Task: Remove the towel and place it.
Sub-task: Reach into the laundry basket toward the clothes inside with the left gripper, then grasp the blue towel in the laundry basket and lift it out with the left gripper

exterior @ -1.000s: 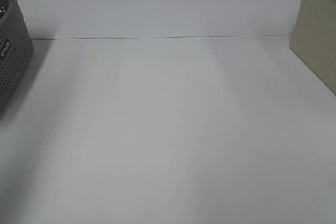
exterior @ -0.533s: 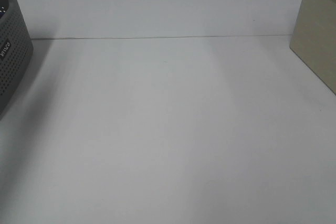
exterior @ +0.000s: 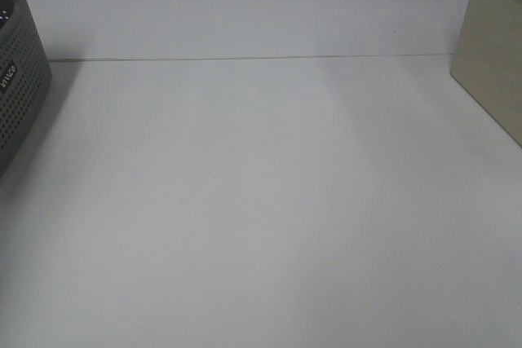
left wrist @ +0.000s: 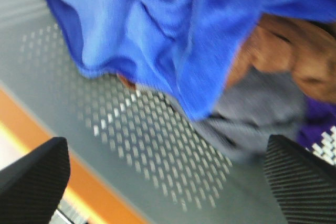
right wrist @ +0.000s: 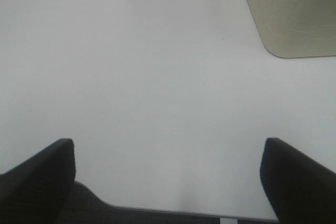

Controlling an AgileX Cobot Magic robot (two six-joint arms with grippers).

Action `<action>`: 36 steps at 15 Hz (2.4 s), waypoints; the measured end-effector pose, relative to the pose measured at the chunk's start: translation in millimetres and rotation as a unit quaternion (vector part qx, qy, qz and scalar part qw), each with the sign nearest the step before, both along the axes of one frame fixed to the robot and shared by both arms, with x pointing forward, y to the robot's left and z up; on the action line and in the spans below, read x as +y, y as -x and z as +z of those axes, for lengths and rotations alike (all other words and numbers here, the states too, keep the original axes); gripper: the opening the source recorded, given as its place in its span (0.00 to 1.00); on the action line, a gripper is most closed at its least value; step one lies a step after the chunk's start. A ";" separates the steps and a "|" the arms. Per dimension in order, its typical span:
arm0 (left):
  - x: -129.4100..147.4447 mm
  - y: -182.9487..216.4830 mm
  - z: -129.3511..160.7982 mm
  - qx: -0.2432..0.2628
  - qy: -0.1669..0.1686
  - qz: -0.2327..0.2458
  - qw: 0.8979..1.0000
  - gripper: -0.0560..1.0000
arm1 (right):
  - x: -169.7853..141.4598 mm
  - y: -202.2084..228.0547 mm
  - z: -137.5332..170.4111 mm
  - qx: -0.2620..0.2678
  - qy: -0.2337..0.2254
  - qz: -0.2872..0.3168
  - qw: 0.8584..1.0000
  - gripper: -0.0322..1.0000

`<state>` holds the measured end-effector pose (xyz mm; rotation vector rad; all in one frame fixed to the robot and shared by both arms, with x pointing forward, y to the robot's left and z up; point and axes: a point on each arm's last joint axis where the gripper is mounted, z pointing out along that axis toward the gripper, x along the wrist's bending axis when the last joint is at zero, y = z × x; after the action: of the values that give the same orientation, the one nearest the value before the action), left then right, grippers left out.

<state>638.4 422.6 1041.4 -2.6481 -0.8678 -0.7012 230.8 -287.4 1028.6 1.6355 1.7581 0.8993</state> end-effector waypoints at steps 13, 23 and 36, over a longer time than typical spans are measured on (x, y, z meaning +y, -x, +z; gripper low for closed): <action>23.3 -47.6 -92.4 0.022 -0.015 -0.035 0.999 0.88 | 0.0 0.0 0.0 0.000 0.000 0.000 1.000 0.93; 26.7 -47.0 -93.7 0.025 -0.014 -0.030 0.999 0.16 | 0.0 0.0 0.0 0.000 0.000 0.000 1.000 0.93; 25.5 -32.3 -53.2 -0.004 0.003 0.050 0.999 0.05 | 0.3 0.0 0.0 0.000 -0.001 0.001 1.000 0.93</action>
<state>670.7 448.1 988.2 -2.5885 -0.9971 -0.6853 230.8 -287.1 1028.6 1.6359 1.7591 0.9027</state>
